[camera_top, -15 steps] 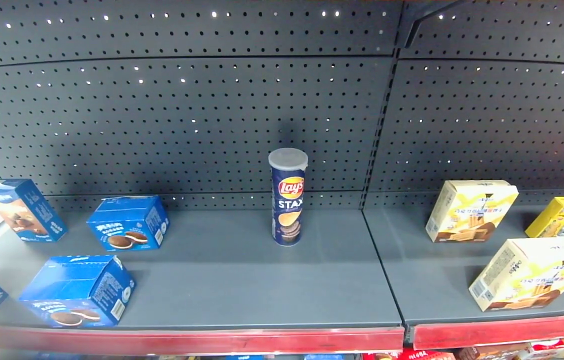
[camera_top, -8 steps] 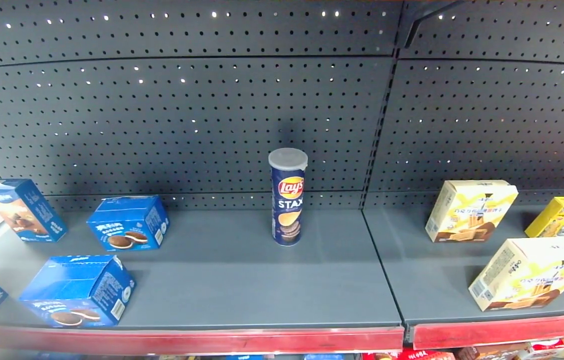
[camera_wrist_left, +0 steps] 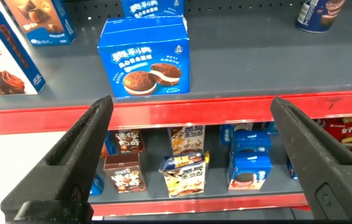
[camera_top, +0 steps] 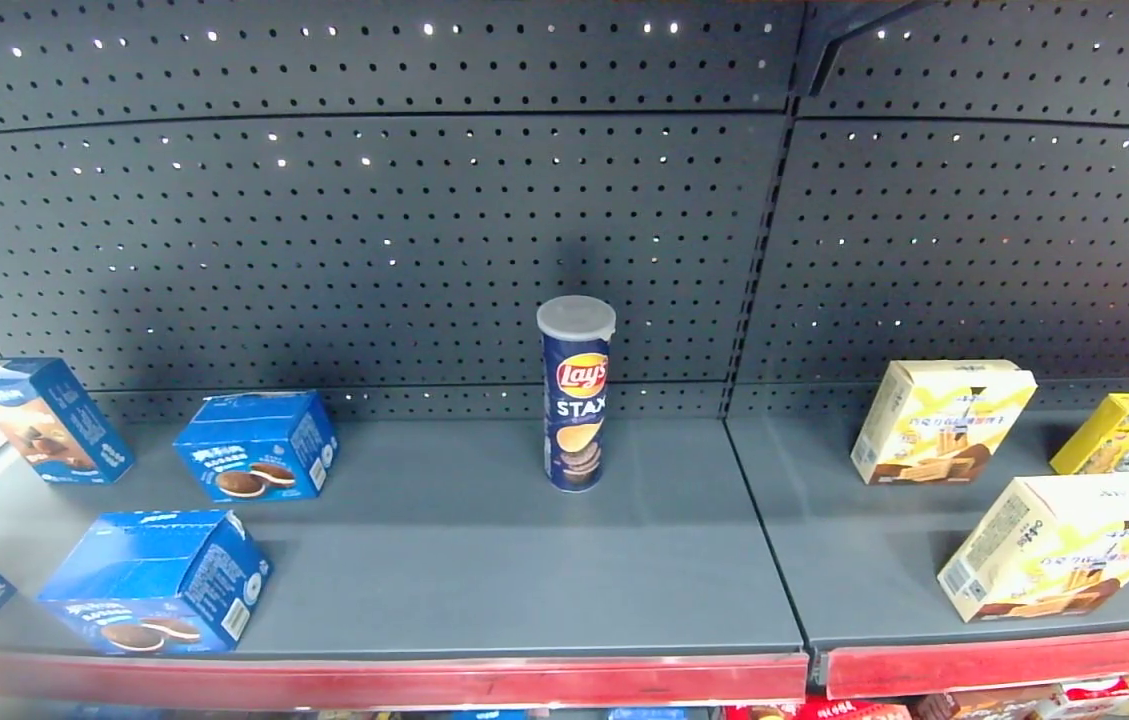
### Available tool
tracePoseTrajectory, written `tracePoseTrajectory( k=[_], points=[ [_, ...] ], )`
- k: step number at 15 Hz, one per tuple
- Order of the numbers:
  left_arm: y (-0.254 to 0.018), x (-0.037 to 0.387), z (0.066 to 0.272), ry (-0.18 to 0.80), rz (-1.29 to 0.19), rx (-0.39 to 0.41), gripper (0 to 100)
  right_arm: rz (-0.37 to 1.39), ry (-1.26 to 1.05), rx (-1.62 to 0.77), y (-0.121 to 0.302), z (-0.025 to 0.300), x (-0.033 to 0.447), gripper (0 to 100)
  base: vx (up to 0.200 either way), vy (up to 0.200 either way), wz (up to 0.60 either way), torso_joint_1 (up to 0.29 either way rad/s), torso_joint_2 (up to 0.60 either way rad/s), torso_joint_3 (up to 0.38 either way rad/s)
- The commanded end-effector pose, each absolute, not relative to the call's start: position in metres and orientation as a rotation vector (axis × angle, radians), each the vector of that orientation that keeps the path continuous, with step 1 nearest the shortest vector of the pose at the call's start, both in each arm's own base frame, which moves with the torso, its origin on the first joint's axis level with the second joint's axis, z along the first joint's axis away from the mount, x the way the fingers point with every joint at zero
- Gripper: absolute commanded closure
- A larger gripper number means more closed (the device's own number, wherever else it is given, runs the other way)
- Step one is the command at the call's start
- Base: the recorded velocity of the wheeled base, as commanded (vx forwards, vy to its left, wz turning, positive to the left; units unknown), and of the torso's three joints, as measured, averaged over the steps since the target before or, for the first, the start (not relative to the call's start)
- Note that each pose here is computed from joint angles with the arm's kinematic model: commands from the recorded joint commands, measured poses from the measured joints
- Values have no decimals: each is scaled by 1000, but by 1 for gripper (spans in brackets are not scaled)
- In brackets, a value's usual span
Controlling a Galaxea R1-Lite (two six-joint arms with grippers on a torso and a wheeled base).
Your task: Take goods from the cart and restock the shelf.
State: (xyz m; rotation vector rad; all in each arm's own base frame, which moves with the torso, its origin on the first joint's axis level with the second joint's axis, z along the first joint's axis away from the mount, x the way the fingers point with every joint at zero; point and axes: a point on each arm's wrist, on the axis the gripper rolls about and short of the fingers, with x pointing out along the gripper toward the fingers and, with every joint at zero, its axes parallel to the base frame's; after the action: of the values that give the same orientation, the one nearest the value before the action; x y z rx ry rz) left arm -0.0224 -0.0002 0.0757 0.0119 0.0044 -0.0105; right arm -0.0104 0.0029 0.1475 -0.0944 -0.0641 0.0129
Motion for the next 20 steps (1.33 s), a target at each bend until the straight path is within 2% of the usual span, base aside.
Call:
tracePoseTrajectory(
  k=[1, 4, 5, 6, 7, 8, 9, 10, 13, 15, 16, 19, 20],
  points=[
    [0, -22, 76, 5, -11, 12, 0, 13, -51, -95, 3, 146, -12, 100, 0, 0, 0, 0, 0, 0],
    [0, -21, 76, 20, -17, 14, 0, 2, -12, -101, 3, 140, -14, 100, 0, 0, 0, 0, 0, 0],
    [0, -19, 85, 46, -16, 12, 0, 3, 7, -104, 3, 138, -14, 100, 0, 0, 0, 0, 0, 0],
    [0, -17, 106, 40, -32, 13, 0, 4, 11, -110, 3, 139, -15, 100, 0, 0, 0, 0, 0, 0],
    [-1, -6, 152, 94, -84, 16, 0, 1, 15, -118, 3, 137, -15, 100, 0, 0, 0, 0, 0, 0],
    [-1, -2, 187, 98, -88, 48, 0, 0, 8, -124, 3, 135, -17, 100, 0, 0, 0, 0, 0, 0],
    [-2, 4, 209, 151, -105, 100, 0, 2, 26, -140, 4, 134, -19, 100, 0, 0, 0, 0, 0, 0],
    [-4, 13, 222, 170, -190, 129, 0, 4, 41, -168, 4, 132, -21, 100, 0, 0, 0, 0, 0, 0],
    [-9, 42, 245, 175, -327, 128, 0, -9, 51, -176, 5, 126, -26, 100, 0, 0, 0, 0, 0, 0],
    [-17, 64, 254, 227, -435, 131, 0, -12, 53, -176, 5, 126, -26, 100, 0, 0, 0, 0, 0, 0],
    [-28, 85, 255, 274, -518, 148, 0, -10, 55, -176, 5, 127, -26, 100, 0, 0, 0, 0, 0, 0],
    [-44, 125, 249, 257, -645, 137, 0, -14, 47, -177, 5, 128, -27, 100, 0, 0, 0, 0, 0, 0],
    [-53, 152, 235, 245, -709, 120, 0, -26, 38, -177, 5, 128, -28, 100, 0, 0, 0, 0, 0, 0]
  ],
)
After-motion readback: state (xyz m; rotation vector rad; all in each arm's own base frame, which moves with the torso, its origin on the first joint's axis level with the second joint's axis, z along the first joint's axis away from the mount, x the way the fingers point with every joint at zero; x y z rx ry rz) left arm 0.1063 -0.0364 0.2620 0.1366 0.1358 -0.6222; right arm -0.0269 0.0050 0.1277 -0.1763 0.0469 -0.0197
